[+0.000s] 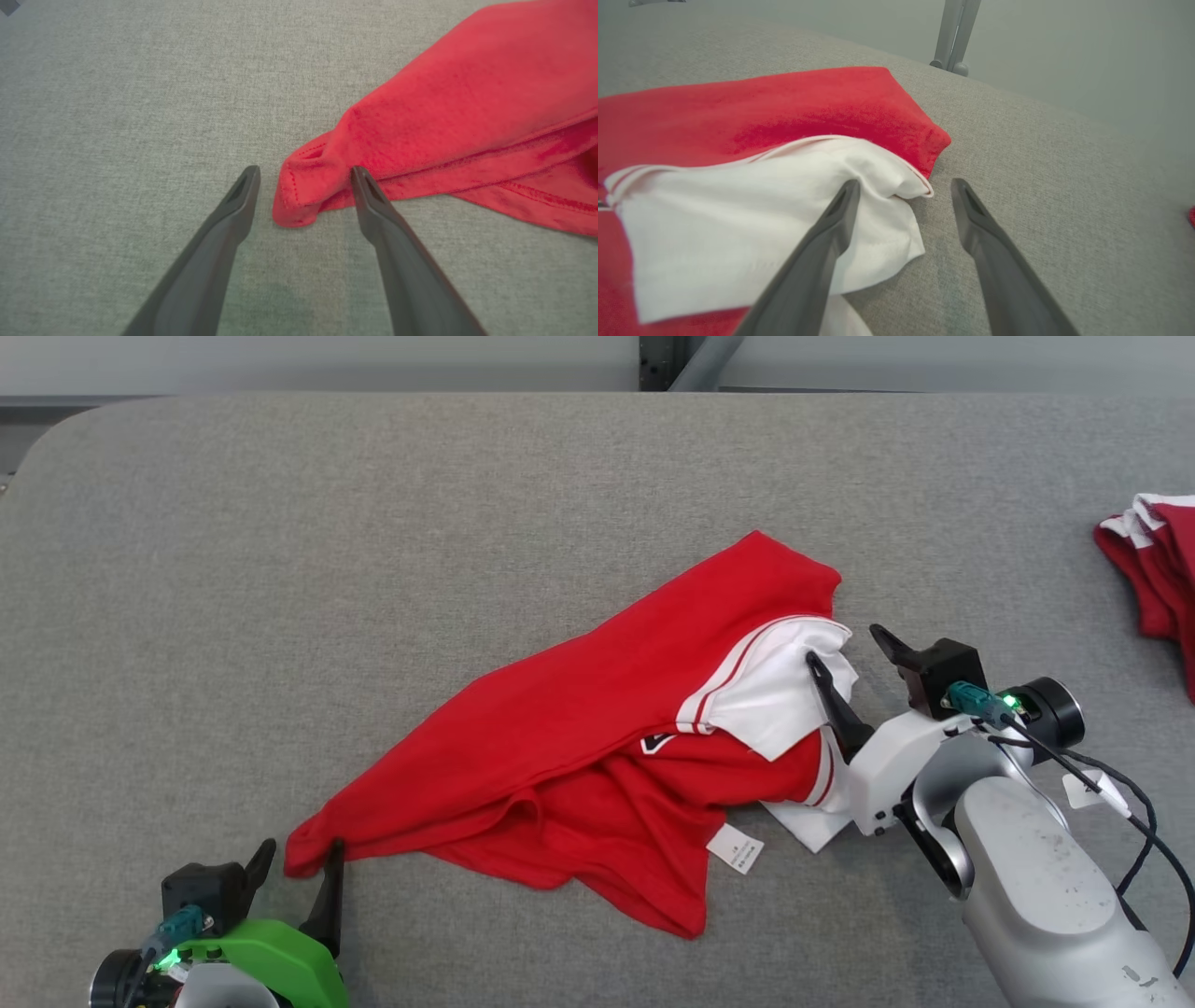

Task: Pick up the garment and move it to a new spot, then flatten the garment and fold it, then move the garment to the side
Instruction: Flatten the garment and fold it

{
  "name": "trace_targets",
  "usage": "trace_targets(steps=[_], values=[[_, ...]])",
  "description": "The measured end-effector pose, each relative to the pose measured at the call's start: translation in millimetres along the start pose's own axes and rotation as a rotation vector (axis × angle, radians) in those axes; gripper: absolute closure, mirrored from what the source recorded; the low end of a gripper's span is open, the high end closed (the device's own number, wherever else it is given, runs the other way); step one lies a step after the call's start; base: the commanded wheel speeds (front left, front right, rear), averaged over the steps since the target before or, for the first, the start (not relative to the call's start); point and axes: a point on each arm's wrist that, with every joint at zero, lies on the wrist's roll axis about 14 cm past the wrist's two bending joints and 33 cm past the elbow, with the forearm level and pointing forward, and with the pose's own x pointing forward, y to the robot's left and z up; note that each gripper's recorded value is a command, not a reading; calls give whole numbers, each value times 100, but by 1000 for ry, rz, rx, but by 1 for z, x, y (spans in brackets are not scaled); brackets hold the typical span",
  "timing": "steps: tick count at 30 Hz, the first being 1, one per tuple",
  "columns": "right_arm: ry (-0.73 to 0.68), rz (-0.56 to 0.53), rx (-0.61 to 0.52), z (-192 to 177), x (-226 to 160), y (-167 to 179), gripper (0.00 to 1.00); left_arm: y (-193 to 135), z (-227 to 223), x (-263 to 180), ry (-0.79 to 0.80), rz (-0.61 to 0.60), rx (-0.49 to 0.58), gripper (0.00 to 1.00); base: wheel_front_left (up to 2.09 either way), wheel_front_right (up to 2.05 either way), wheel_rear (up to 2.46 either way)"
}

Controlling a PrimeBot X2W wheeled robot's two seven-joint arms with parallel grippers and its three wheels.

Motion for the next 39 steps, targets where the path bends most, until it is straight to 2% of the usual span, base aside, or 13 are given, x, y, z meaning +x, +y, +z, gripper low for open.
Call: trace_targets(steps=[9,22,33,34,35,36,37,38,39], values=[[90,82,37,-24,12,21,0,8,-5,-1,20,19,-15,0,0,0,0],[159,65,76,-38,0,6,0,4,-6,7,23,4,-16,0,0,0,0],[223,121,63,-49,13,17,0,1,-10,21,43,-22,-16,0,0,0,0],[224,126,62,-49,14,18,2,1,-11,21,48,-24,-20,0,0,0,0],[226,130,62,-49,14,18,51,-1,-12,22,53,-28,-22,31,0,0,0],[226,131,69,-49,14,18,73,-2,-13,22,56,-36,-25,57,0,0,0],[228,132,82,-50,13,19,100,-4,-14,22,60,-41,-30,85,0,0,0],[229,134,90,-50,13,20,100,-6,-15,22,66,-47,-37,100,0,0,0],[228,134,101,-49,12,20,100,-7,-16,22,67,-53,-39,100,0,0,0]])
